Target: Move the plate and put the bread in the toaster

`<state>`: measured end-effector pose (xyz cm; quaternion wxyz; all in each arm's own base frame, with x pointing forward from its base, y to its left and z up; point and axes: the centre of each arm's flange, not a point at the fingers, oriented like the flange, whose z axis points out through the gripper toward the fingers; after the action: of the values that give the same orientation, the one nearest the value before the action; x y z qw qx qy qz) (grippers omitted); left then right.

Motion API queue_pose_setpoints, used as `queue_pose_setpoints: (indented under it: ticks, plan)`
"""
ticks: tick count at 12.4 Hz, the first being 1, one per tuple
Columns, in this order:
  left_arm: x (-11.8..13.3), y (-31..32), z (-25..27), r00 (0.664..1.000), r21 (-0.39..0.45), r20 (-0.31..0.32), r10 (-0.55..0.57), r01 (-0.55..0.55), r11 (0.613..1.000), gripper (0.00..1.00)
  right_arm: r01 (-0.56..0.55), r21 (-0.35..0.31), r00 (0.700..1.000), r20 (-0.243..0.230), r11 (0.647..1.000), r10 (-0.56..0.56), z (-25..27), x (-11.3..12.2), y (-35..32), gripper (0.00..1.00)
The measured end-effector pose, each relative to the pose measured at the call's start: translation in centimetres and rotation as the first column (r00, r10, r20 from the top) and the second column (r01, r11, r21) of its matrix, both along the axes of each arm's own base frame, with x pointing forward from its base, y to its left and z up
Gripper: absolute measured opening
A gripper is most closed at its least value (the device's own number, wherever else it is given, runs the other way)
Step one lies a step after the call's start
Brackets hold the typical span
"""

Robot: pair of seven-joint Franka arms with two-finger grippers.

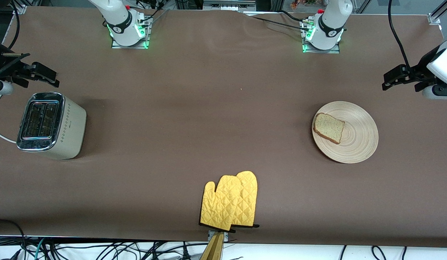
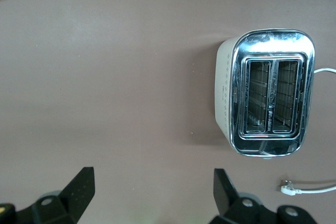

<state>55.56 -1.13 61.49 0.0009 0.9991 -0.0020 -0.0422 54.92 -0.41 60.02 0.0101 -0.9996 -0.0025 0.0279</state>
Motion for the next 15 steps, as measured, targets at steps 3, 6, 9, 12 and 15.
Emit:
queue_pose_setpoints:
  ticks: [3,6,9,12,15]
  plan:
    - [0.0,0.0,0.0,1.0,0.0,0.0,0.0,0.0,1.0,1.0,0.0,0.0,1.0,0.0,1.0,0.0,0.0,0.0,0.0,1.0]
    - [0.0,0.1,0.0,1.0,0.0,0.0,0.003,-0.003,1.0,1.0,0.0,0.0,1.0,0.0,1.0,0.0,0.0,0.0,0.0,1.0]
    - [0.0,0.1,0.0,1.0,0.0,0.0,0.003,-0.003,1.0,1.0,0.0,0.0,1.0,0.0,1.0,0.0,0.0,0.0,0.0,1.0]
    - [0.3,0.9,-0.1,1.0,0.0,0.011,0.017,-0.017,1.0,1.0,0.0,0.0,1.0,0.0,1.0,0.0,0.0,0.0,0.0,1.0]
    - [2.3,3.3,-3.5,0.998,0.004,0.009,0.059,-0.059,0.998,1.0,0.0,0.0,1.0,0.0,1.0,0.0,0.0,0.0,0.0,1.0]
